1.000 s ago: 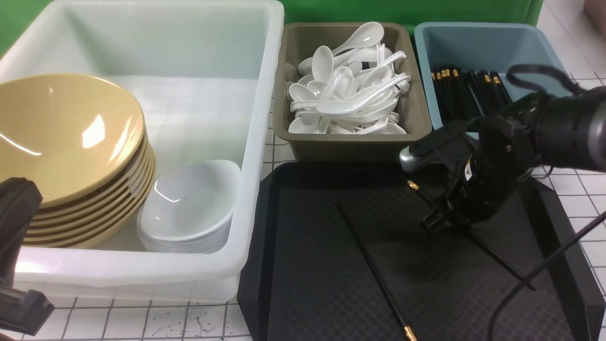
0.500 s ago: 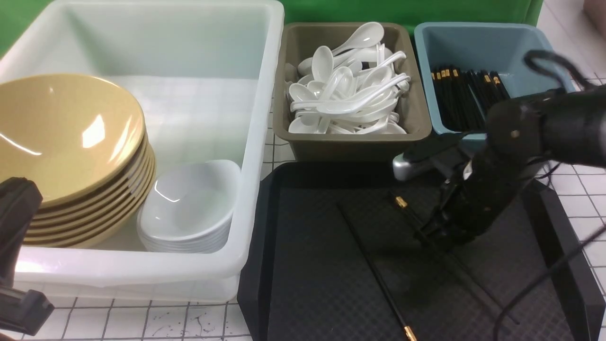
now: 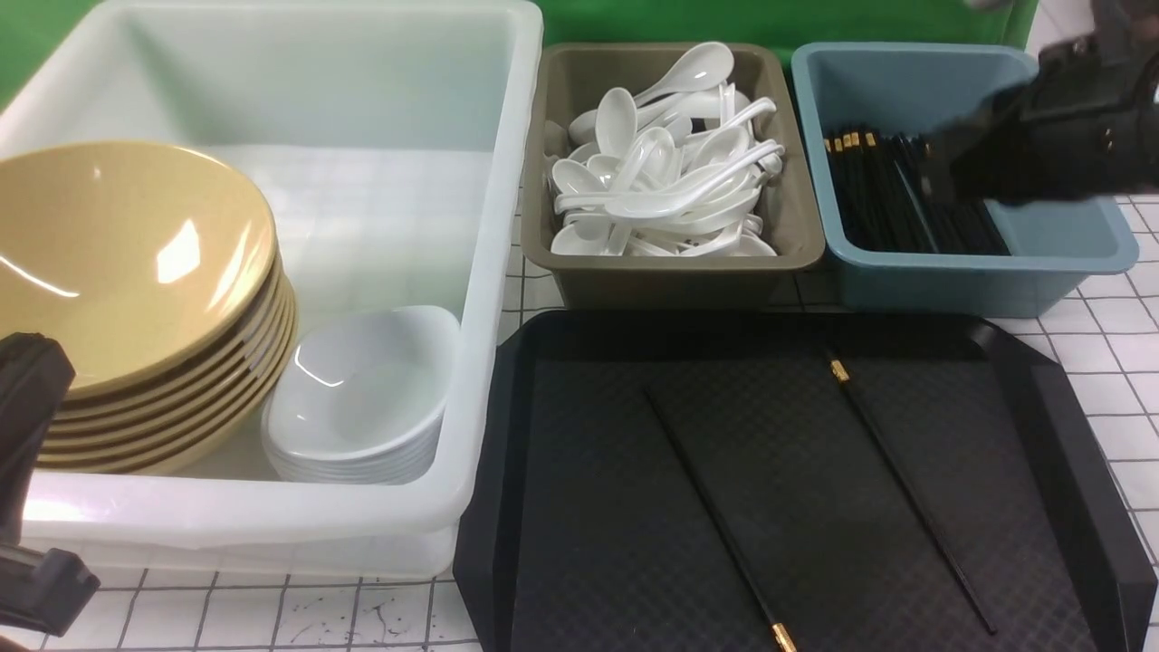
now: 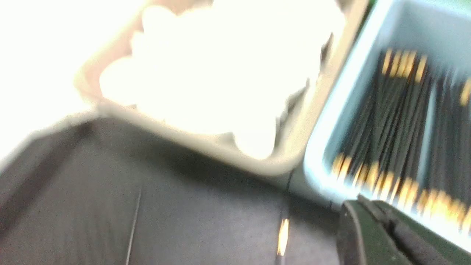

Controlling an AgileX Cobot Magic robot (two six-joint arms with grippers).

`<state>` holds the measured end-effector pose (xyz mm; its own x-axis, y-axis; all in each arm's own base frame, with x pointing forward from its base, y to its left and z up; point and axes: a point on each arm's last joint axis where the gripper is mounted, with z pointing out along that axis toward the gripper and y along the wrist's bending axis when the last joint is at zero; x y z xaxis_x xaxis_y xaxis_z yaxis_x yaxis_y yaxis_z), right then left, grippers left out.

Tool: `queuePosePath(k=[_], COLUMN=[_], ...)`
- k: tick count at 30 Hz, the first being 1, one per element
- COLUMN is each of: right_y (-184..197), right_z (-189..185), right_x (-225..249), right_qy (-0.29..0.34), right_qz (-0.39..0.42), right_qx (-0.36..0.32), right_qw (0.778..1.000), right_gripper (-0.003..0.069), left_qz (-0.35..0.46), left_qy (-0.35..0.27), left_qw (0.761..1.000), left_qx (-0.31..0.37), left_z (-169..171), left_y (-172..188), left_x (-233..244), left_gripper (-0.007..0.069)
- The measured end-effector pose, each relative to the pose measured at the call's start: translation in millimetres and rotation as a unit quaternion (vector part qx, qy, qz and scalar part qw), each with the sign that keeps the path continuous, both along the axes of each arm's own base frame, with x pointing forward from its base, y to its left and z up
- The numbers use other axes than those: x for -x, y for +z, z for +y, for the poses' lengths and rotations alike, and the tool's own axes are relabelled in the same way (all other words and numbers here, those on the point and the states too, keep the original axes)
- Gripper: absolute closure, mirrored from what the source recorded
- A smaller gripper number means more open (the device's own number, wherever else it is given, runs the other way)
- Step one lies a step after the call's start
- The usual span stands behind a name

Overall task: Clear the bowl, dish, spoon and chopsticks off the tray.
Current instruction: Use the right arm to grab a chopstick

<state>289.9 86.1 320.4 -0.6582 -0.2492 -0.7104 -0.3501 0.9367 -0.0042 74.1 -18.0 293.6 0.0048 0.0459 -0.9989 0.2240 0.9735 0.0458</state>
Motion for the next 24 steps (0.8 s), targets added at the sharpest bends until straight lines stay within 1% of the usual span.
queuePosePath(k=[1, 2, 3, 4, 5, 6, 8, 9, 10, 12, 14, 16, 18, 22, 24], right_y=[-15.0, -24.6, -41.0, -56.6, -67.8, -76.0, -94.9, -113.0, -114.8, -135.5, -145.2, -154.4, -155.4, -156.2, -156.0], right_z=[1.0, 1.7, 2.9, 5.3, 8.1, 9.3, 14.5, 17.7, 18.3, 19.2, 19.4, 19.5, 20.4, 27.5, 34.0], right_x=[-2.1, -3.6, -6.5, -9.5, -13.2, -15.8, -23.2, -30.4, -31.1, -36.7, -38.5, -39.7, -41.8, -38.0, -34.0], right_qy=[-0.001, 0.000, 0.001, 0.004, 0.007, 0.008, 0.013, 0.014, 0.014, 0.019, 0.026, 0.028, 0.033, 0.052, 0.071], right_qz=[0.051, 0.082, 0.128, 0.167, 0.186, 0.198, 0.215, 0.228, 0.228, 0.249, 0.260, 0.273, 0.273, 0.279, 0.282], right_qx=[0.010, 0.017, 0.028, 0.038, 0.044, 0.048, 0.057, 0.062, 0.062, 0.076, 0.086, 0.092, 0.097, 0.110, 0.120], right_qw=[0.999, 0.997, 0.991, 0.985, 0.982, 0.979, 0.975, 0.972, 0.971, 0.965, 0.961, 0.957, 0.956, 0.953, 0.949], right_gripper=[0.0621, 0.0616, 0.0608, 0.0591, 0.0568, 0.0557, 0.0499, 0.0438, 0.0431, 0.0363, 0.0346, 0.0347, 0.0388, 0.0552, 0.0587], left_qz=[0.000, 0.000, 0.000, 0.000, 0.000, 0.000, 0.000, 0.000, 0.000, 0.000, 0.000, 0.000, 0.000, 0.000, 0.000], left_qy=[0.000, 0.000, 0.000, 0.000, 0.000, 0.000, 0.000, 0.000, 0.000, 0.000, 0.000, 0.000, 0.000, 0.000, 0.000], left_qw=[1.000, 1.000, 1.000, 1.000, 1.000, 1.000, 1.000, 1.000, 1.000, 1.000, 1.000, 1.000, 1.000, 1.000, 1.000], left_qx=[0.000, 0.000, 0.000, 0.000, 0.000, 0.000, 0.000, 0.000, 0.000, 0.000, 0.000, 0.000, 0.000, 0.001, 0.001], left_z=[0.0, 0.0, 0.0, 0.0, 0.0, 0.0, 0.0, 0.0, 0.0, 0.0, 0.0, 0.0, 0.0, 0.0, 0.0], left_y=[0.0, 0.0, 0.0, 0.0, 0.1, 0.1, 0.1, 0.1, 0.1, 0.1, 0.1, 0.1, 0.1, 0.1, 0.1], left_x=[0.0, 0.0, 0.0, 0.0, 0.0, 0.0, 0.0, 0.0, 0.0, 0.0, 0.0, 0.0, 0.0, 0.0, 0.0], left_gripper=[0.0631, 0.0631, 0.0631, 0.0631, 0.0631, 0.0631, 0.0631, 0.0631, 0.0631, 0.0631, 0.0631, 0.0631, 0.0631, 0.0631, 0.0631])
